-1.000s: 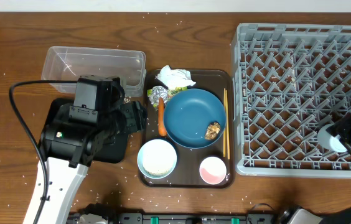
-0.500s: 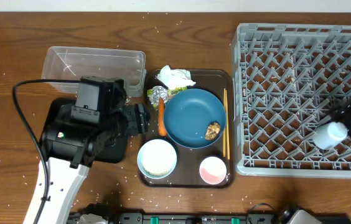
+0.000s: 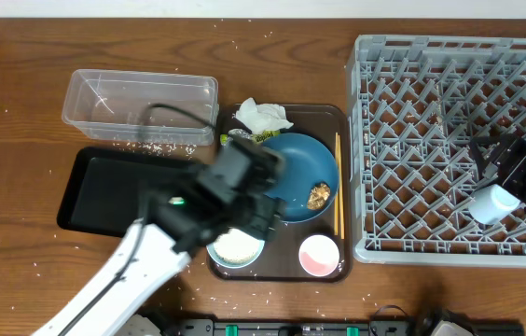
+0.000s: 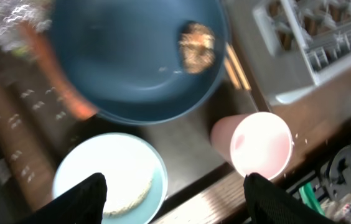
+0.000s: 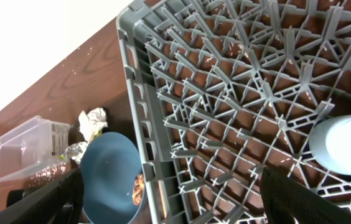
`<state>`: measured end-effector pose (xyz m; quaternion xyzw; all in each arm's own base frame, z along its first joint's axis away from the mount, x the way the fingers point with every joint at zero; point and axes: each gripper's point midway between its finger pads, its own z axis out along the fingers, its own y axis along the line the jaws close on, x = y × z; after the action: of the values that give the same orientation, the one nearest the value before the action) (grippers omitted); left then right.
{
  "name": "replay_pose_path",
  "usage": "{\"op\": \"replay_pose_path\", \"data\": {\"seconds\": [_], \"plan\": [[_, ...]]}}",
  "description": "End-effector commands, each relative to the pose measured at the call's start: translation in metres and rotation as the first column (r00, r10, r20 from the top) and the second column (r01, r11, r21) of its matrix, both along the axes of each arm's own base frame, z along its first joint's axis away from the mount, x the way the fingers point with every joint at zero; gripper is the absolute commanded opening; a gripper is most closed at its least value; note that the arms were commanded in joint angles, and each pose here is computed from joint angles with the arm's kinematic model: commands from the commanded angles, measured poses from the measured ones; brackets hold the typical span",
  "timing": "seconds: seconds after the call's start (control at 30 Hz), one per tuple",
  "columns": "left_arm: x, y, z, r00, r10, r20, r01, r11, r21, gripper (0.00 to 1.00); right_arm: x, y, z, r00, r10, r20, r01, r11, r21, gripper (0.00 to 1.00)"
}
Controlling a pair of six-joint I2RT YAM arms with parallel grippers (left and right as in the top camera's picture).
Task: Sort waste into correct bins and load items into the dishwasher rack
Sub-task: 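Grasp the pink cup with the left gripper and lift it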
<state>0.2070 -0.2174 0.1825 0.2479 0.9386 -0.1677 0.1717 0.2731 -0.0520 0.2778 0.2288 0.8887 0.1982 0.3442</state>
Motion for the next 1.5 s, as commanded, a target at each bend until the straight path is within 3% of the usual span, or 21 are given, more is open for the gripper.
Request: {"op": "replay_pose_path", "data": {"seconds": [0.0, 0.23, 0.63, 0.9, 1.0, 1.23, 1.3, 1.47], "plan": [[-0.008, -0.024, -0.018, 0.993, -0.118, 0.018, 0.116, 0.990, 0.080, 0.72, 0.003, 0.002, 0.000, 1.000, 0.015, -0.001, -0.015, 1.000, 0.000, 0.84], [-0.036, -0.072, -0.060, 0.957, -0.288, -0.030, 0.290, 0.946, 0.144, 0.70, 0.005, 0.000, -0.005, 1.000, 0.015, -0.020, -0.015, 1.000, 0.010, 0.84], [-0.041, -0.076, -0.101, 0.939, -0.325, -0.111, 0.343, 0.910, 0.231, 0.57, 0.004, -0.003, -0.006, 1.000, 0.002, -0.030, -0.002, 1.000, -0.006, 0.84], [-0.041, -0.076, -0.111, 0.937, -0.323, -0.131, 0.346, 0.905, 0.248, 0.29, 0.004, -0.003, -0.006, 1.000, 0.002, -0.029, -0.002, 1.000, -0.005, 0.84], [-0.040, -0.077, -0.111, 0.938, -0.323, -0.128, 0.346, 0.906, 0.245, 0.06, 0.004, -0.003, -0.006, 1.000, 0.002, -0.029, -0.002, 1.000, -0.005, 0.84], [-0.040, -0.077, -0.111, 0.938, -0.323, -0.127, 0.345, 0.906, 0.244, 0.07, 0.002, -0.002, -0.008, 0.999, 0.002, -0.037, -0.002, 1.000, -0.001, 0.84], [-0.040, -0.077, -0.112, 0.938, -0.323, -0.127, 0.345, 0.906, 0.244, 0.15, 0.002, -0.002, -0.008, 0.999, 0.002, -0.042, -0.002, 1.000, 0.001, 0.84], [-0.044, -0.071, -0.122, 0.936, -0.320, -0.143, 0.348, 0.902, 0.256, 0.16, 0.001, -0.001, -0.009, 0.999, 0.002, -0.045, -0.002, 1.000, 0.002, 0.84]]}}
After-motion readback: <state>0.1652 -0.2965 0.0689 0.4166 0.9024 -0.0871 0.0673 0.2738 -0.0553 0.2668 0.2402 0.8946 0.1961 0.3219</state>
